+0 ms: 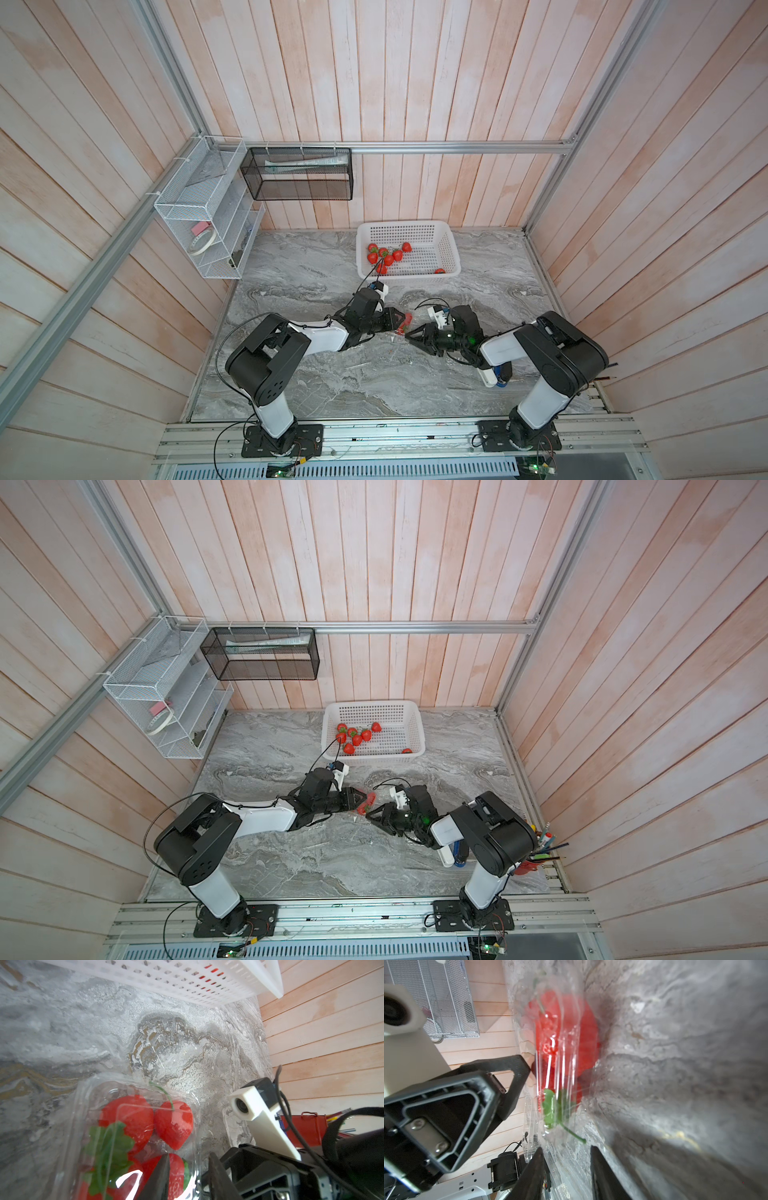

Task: Pack strawberries into containers
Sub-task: Close the packing box at the center of the board.

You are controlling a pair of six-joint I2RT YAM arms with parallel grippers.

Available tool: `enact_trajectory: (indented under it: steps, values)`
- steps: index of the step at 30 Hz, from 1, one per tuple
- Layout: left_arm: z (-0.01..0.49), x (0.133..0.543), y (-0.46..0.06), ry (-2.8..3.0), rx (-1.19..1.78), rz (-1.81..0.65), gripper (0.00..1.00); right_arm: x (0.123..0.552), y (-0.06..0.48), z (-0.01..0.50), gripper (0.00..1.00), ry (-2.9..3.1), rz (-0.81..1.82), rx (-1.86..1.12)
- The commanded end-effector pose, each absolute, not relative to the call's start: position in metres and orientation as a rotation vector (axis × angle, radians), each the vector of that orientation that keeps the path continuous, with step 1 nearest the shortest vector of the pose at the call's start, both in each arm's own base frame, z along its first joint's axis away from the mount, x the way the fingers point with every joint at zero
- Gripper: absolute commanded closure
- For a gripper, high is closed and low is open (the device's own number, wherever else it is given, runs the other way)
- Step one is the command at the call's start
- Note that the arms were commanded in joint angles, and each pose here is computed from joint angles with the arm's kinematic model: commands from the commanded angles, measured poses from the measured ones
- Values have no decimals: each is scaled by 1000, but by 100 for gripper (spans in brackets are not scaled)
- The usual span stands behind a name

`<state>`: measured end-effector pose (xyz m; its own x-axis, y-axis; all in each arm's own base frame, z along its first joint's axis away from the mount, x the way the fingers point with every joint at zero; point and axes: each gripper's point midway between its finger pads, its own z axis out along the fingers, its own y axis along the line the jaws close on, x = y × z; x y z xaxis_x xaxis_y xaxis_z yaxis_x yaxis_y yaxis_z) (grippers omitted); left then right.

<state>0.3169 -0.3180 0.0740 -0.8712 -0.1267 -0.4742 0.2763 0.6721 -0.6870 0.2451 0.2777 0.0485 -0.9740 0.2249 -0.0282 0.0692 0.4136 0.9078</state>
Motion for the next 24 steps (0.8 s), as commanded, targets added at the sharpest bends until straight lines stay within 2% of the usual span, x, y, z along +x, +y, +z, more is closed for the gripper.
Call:
enact_trajectory:
  steps: [1,5,9,16,24]
  values:
    - [65,310,-313,2450,121,-1061,65,245,271,54,62,2514,1571,216]
    - [67,310,-315,2447,127,-1066,65,249,266,55,67,2521,1526,195]
    - [69,311,-316,2444,122,-1072,64,254,266,59,67,2509,1536,185]
    - [75,311,-316,2439,125,-1077,63,261,273,56,55,2526,1546,195]
    - [123,321,-309,2336,155,-1015,59,268,281,52,56,2532,1558,196]
